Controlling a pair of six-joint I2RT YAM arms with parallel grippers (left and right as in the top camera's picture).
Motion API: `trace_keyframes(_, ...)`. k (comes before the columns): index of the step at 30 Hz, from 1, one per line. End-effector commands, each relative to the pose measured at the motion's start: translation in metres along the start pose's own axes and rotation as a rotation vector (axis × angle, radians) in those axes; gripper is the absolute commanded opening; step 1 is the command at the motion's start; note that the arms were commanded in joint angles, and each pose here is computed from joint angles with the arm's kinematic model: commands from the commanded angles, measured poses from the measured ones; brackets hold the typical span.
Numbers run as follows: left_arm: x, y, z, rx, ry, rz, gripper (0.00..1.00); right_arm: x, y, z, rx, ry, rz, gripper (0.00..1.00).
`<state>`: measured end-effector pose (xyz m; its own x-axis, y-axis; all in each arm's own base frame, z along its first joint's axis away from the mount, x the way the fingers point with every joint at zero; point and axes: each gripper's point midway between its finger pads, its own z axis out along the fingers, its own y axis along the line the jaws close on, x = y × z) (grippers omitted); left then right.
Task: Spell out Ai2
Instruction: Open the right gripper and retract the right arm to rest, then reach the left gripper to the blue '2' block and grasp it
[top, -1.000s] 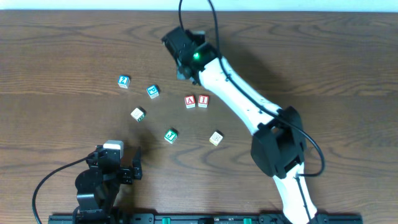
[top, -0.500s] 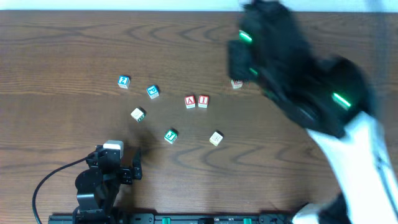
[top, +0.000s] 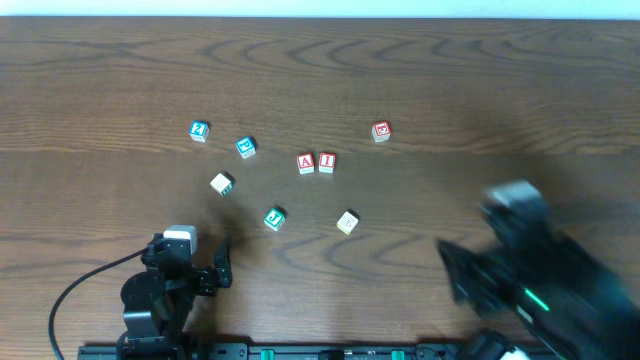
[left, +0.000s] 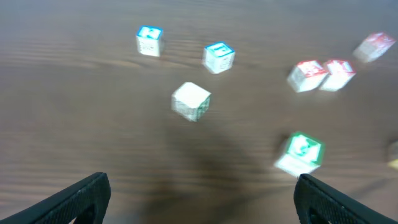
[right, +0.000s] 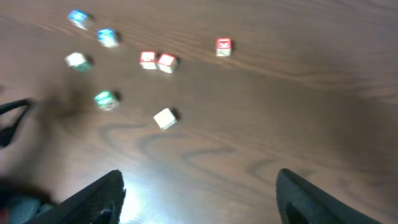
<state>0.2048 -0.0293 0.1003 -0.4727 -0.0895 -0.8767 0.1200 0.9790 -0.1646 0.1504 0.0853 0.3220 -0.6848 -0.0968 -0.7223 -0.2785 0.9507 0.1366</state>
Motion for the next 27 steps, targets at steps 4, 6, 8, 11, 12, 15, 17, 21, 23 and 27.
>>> trace_keyframes(4, 0.004, -0.03, -0.002, 0.177, 0.045, -0.345, 0.95, 0.024, -0.006, -0.038, -0.138, -0.086, 0.035, 0.95)
trace_keyframes(6, -0.002, -0.031, -0.002, 0.184, 0.019, -0.339, 0.96, 0.029, -0.007, -0.043, -0.159, -0.086, 0.036, 0.99)
trace_keyframes(8, -0.006, -0.033, -0.003, 0.201, 0.013, -0.379, 0.95, 0.034, -0.006, -0.044, -0.172, -0.066, 0.032, 0.99)
trace_keyframes(11, -0.018, -0.044, -0.006, 0.271, -0.023, -0.383, 0.95, 0.034, -0.004, -0.043, -0.179, -0.064, 0.031, 0.99)
trace_keyframes(12, -0.024, -0.047, -0.007, 0.293, -0.04, -0.381, 0.95, 0.033, -0.003, -0.044, -0.181, -0.07, 0.033, 0.99)
trace_keyframes(15, -0.041, -0.046, -0.012, 0.283, -0.088, -0.396, 0.95, 0.029, -0.003, -0.044, -0.179, -0.084, 0.036, 0.99)
trace_keyframes(17, -0.055, -0.04, -0.017, 0.238, -0.114, -0.389, 0.96, 0.027, -0.003, -0.044, -0.183, -0.092, 0.038, 0.99)
trace_keyframes(21, -0.095, -0.019, -0.028, 0.074, -0.144, -0.315, 0.95, 0.023, -0.003, -0.044, -0.178, -0.109, 0.042, 0.99)
trace_keyframes(23, -0.113, -0.005, -0.028, -0.029, -0.104, -0.258, 0.95, 0.021, -0.005, -0.044, -0.167, -0.12, 0.045, 0.99)
trace_keyframes(27, -0.139, 0.013, -0.004, -0.141, 0.05, -0.129, 0.95, 0.017, -0.011, -0.044, -0.133, -0.142, 0.05, 0.99)
